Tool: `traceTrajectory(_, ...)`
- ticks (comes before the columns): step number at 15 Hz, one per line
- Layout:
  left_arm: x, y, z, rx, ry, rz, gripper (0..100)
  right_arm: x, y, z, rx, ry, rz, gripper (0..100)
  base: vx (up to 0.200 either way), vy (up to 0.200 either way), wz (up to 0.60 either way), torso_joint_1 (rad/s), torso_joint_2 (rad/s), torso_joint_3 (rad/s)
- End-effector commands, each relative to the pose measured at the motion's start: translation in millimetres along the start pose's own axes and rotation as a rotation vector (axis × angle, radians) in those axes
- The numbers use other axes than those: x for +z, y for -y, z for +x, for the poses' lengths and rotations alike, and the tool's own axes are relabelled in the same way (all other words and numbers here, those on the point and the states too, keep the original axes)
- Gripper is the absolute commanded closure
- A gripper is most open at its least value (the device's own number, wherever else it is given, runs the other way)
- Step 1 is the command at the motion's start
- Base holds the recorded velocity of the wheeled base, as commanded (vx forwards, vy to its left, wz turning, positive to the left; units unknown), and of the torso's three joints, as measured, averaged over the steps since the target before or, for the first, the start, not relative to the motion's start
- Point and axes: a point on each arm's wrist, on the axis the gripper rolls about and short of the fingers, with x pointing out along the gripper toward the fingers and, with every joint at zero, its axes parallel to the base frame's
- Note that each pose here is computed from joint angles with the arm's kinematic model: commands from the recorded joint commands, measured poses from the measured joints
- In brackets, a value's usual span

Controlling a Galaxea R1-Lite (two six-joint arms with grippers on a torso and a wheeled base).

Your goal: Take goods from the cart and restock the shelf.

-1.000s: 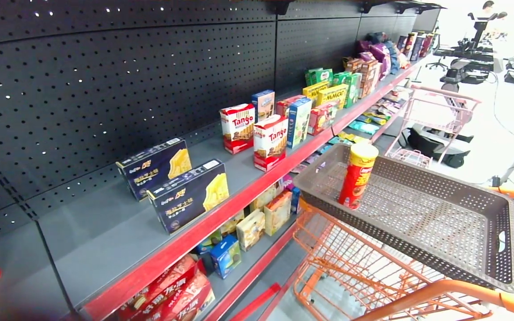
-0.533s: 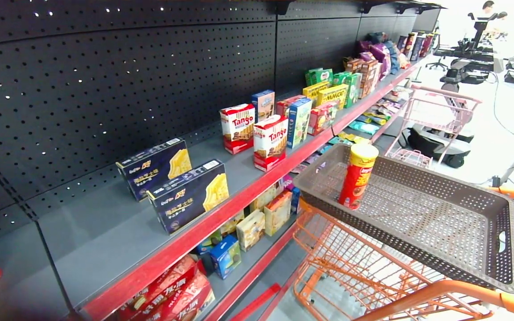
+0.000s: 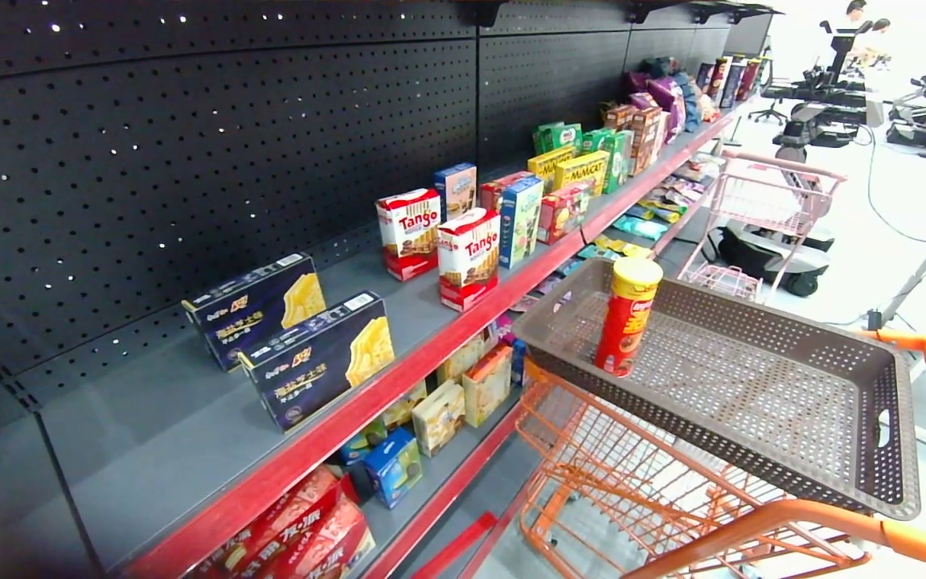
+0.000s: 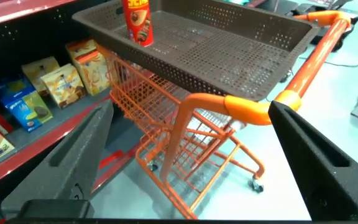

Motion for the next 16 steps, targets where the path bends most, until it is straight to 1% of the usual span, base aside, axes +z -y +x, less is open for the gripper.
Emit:
traceTrajectory(1, 0.1, 0.0, 0, 0.0, -0.001, 0.0, 0, 1, 0, 0, -0.005, -0.057, -0.007, 0, 0.0, 0.0, 0.0, 0.0, 0.0, 0.0)
traceTrajectory(2, 0.1, 0.0, 0, 0.0, -0.001, 0.0, 0, 2, -1, 1, -0.016, -0.095, -0.013, 0, 0.0, 0.0, 0.0, 0.0, 0.0, 0.0)
traceTrajectory(4, 0.1, 0.0, 0, 0.0, -0.001, 0.0, 0, 3, -1, 2, -0.026, -0.098, -0.021, 0, 0.0, 0.0, 0.0, 0.0, 0.0, 0.0)
traceTrajectory(5, 0.1, 0.0, 0, 0.0, -0.001, 0.0, 0, 37, -2, -4, 0.06, 0.019, -0.009, 0, 0.0, 0.0, 0.0, 0.0, 0.0, 0.0)
traceTrajectory(6, 0.1, 0.0, 0, -0.001, -0.001, 0.001, 0, 75, -4, -2, 0.303, 0.047, 0.033, 0, 0.0, 0.0, 0.0, 0.0, 0.0, 0.0)
traceTrajectory(7, 0.1, 0.0, 0, 0.0, -0.001, 0.0, 0, 91, -3, 11, 0.232, -0.005, 0.047, 0, 0.0, 0.0, 0.0, 0.0, 0.0, 0.0)
traceTrajectory(8, 0.1, 0.0, 0, 0.0, -0.001, 0.0, 0, 98, -1, 21, 0.084, -0.033, 0.049, 0, 0.0, 0.0, 0.0, 0.0, 0.0, 0.0)
traceTrajectory(9, 0.1, 0.0, 0, 0.0, -0.001, 0.0, 0, 102, 1, 33, 0.009, -0.06, 0.051, 0, 0.0, 0.0, 0.0, 0.0, 0.0, 0.0)
traceTrajectory(11, 0.1, 0.0, 0, 0.0, -0.001, 0.0, 0, 102, 3, 42, -0.053, -0.089, 0.059, 0, 0.0, 0.0, 0.0, 0.0, 0.0, 0.0)
traceTrajectory(13, 0.1, 0.0, 0, 0.0, -0.001, 0.0, 0, 115, 9, 63, -0.173, -0.116, 0.059, 0, 0.0, 0.0, 0.0, 0.0, 0.0, 0.0)
traceTrajectory(15, 0.1, 0.0, 0, 0.0, -0.001, 0.0, 0, 124, 19, 88, -0.276, -0.144, 0.066, 0, 0.0, 0.0, 0.0, 0.0, 0.0, 0.0)
traceTrajectory(16, 0.1, 0.0, 0, 0.0, -0.001, 0.0, 0, 125, 22, 97, -0.285, -0.153, 0.065, 0, 0.0, 0.0, 0.0, 0.0, 0.0, 0.0)
